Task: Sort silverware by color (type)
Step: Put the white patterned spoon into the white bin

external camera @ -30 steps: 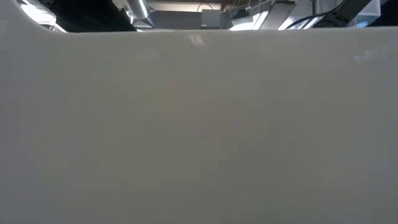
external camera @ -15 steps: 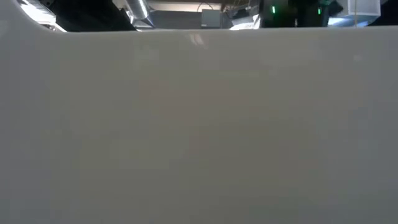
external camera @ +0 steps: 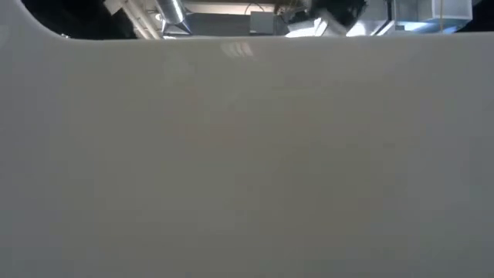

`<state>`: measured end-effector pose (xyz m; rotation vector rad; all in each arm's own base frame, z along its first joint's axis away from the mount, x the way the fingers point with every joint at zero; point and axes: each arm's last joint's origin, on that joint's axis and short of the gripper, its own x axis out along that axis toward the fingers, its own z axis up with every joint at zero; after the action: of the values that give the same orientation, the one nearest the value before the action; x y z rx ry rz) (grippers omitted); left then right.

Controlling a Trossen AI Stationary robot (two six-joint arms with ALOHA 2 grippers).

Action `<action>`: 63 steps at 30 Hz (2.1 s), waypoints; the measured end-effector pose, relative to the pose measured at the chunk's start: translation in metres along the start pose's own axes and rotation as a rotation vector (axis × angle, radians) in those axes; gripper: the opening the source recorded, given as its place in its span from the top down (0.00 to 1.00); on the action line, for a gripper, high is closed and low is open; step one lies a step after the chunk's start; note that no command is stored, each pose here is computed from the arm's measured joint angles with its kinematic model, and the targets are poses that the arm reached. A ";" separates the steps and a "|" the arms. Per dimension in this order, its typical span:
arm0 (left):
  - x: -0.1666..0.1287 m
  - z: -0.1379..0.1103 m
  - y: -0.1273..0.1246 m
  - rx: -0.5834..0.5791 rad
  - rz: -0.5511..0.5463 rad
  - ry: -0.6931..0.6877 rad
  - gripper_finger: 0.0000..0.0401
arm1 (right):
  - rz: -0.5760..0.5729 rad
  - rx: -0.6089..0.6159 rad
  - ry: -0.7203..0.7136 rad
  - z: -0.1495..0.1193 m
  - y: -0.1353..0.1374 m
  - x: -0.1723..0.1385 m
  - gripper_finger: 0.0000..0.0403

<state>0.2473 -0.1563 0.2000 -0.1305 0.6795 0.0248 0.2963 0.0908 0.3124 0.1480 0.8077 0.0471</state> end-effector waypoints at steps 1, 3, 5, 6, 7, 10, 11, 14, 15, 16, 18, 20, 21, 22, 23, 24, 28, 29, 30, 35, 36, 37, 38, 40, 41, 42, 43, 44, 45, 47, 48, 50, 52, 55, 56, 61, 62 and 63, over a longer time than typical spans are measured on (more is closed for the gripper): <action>-0.001 -0.001 0.000 -0.012 0.011 0.008 0.69 | 0.038 -0.009 -0.026 0.001 0.007 -0.001 0.99; -0.004 -0.004 0.001 -0.028 0.031 0.025 0.69 | 0.099 -0.028 -0.070 0.003 0.020 0.000 0.99; -0.005 -0.006 0.001 -0.044 0.048 0.039 0.69 | 0.143 -0.050 -0.113 0.004 0.033 0.003 0.98; -0.005 -0.008 0.002 -0.044 0.056 0.048 0.69 | 0.164 -0.065 -0.123 0.003 0.040 0.006 0.98; -0.005 -0.008 0.002 -0.050 0.062 0.052 0.69 | 0.187 -0.085 -0.134 0.003 0.046 0.010 0.98; -0.005 -0.009 0.004 -0.056 0.082 0.061 0.69 | 0.244 -0.133 -0.145 -0.001 0.063 0.025 0.97; -0.005 -0.009 0.004 -0.056 0.085 0.059 0.69 | 0.256 -0.145 -0.138 -0.003 0.067 0.032 0.98; -0.005 -0.009 0.004 -0.057 0.086 0.057 0.69 | 0.256 -0.165 -0.098 -0.012 0.076 0.051 0.98; -0.005 -0.009 0.004 -0.056 0.086 0.058 0.69 | 0.251 -0.169 -0.086 -0.014 0.077 0.057 0.98; -0.005 -0.009 0.004 -0.057 0.084 0.059 0.69 | 0.244 -0.171 -0.072 -0.016 0.078 0.063 0.98; -0.005 -0.009 0.004 -0.057 0.082 0.060 0.69 | 0.232 -0.173 -0.042 -0.021 0.078 0.076 0.97; -0.005 -0.009 0.004 -0.057 0.081 0.061 0.69 | 0.221 -0.177 -0.017 -0.025 0.078 0.086 0.96; -0.005 -0.009 0.004 -0.057 0.081 0.061 0.69 | 0.216 -0.177 -0.003 -0.028 0.078 0.091 0.96; -0.005 -0.009 0.004 -0.057 0.081 0.061 0.69 | 0.213 -0.177 0.006 -0.030 0.078 0.095 0.96; -0.005 -0.009 0.004 -0.057 0.081 0.061 0.69 | 0.212 -0.176 0.008 -0.031 0.079 0.098 0.95; -0.005 -0.009 0.004 -0.057 0.081 0.061 0.69 | 0.211 -0.175 0.010 -0.032 0.079 0.102 0.95; -0.005 -0.009 0.004 -0.057 0.081 0.061 0.69 | 0.225 -0.171 0.021 -0.035 0.081 0.112 0.89; -0.005 -0.009 0.004 -0.057 0.081 0.061 0.69 | 0.236 -0.172 0.023 -0.036 0.081 0.113 0.86; -0.005 -0.009 0.004 -0.057 0.081 0.061 0.69 | 0.239 -0.172 0.025 -0.036 0.081 0.113 0.83; -0.007 -0.009 0.003 -0.103 0.035 0.086 0.69 | 0.256 -0.191 0.048 -0.036 0.080 0.108 0.67; -0.008 -0.008 0.003 -0.134 0.009 0.099 0.69 | 0.255 -0.203 0.051 -0.036 0.080 0.105 0.65; -0.011 -0.007 0.002 -0.163 -0.014 0.114 0.70 | 0.257 -0.213 0.042 -0.034 0.081 0.101 0.63; -0.013 -0.007 0.000 -0.191 -0.030 0.129 0.70 | 0.252 -0.229 0.040 -0.035 0.083 0.095 0.62; -0.017 -0.008 -0.005 -0.259 -0.054 0.184 0.71 | 0.224 -0.259 0.050 -0.038 0.086 0.086 0.61; -0.021 -0.009 -0.008 -0.296 -0.054 0.228 0.71 | 0.208 -0.272 0.048 -0.039 0.088 0.081 0.61; -0.024 -0.012 -0.010 -0.339 -0.047 0.273 0.71 | 0.182 -0.289 0.060 -0.043 0.091 0.077 0.62; -0.028 -0.015 -0.014 -0.388 -0.043 0.318 0.71 | 0.153 -0.306 0.077 -0.047 0.094 0.073 0.62; -0.032 -0.019 -0.017 -0.434 -0.041 0.361 0.71 | 0.133 -0.319 0.084 -0.051 0.098 0.069 0.62; -0.035 -0.024 -0.021 -0.477 -0.039 0.404 0.71 | 0.122 -0.325 0.084 -0.054 0.102 0.064 0.63; -0.043 -0.034 -0.029 -0.571 -0.039 0.491 0.71 | 0.098 -0.332 0.092 -0.063 0.111 0.053 0.63; -0.047 -0.038 -0.033 -0.614 -0.030 0.518 0.71 | 0.089 -0.339 0.081 -0.066 0.117 0.048 0.63; -0.054 -0.047 -0.036 -0.680 0.021 0.560 0.71 | 0.063 -0.351 0.060 -0.075 0.128 0.039 0.63; -0.059 -0.056 -0.036 -0.730 0.097 0.591 0.71 | 0.027 -0.360 0.038 -0.082 0.137 0.034 0.63; -0.066 -0.068 -0.035 -0.794 0.221 0.625 0.71 | -0.003 -0.350 0.023 -0.093 0.147 0.026 0.63; -0.066 -0.071 -0.035 -0.806 0.246 0.629 0.71 | -0.007 -0.338 0.014 -0.096 0.149 0.025 0.63; -0.055 -0.084 -0.042 -0.824 0.309 0.646 0.71 | -0.063 -0.275 -0.021 -0.107 0.152 0.025 0.63; -0.052 -0.088 -0.043 -0.825 0.322 0.662 0.71 | -0.066 -0.260 -0.023 -0.110 0.151 0.026 0.63; -0.049 -0.091 -0.045 -0.823 0.335 0.682 0.71 | -0.066 -0.246 -0.024 -0.111 0.151 0.027 0.63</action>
<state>0.1551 -0.2115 0.1652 -0.8419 1.3377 0.6084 0.2366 0.2550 0.2398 -0.1104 0.7757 0.0813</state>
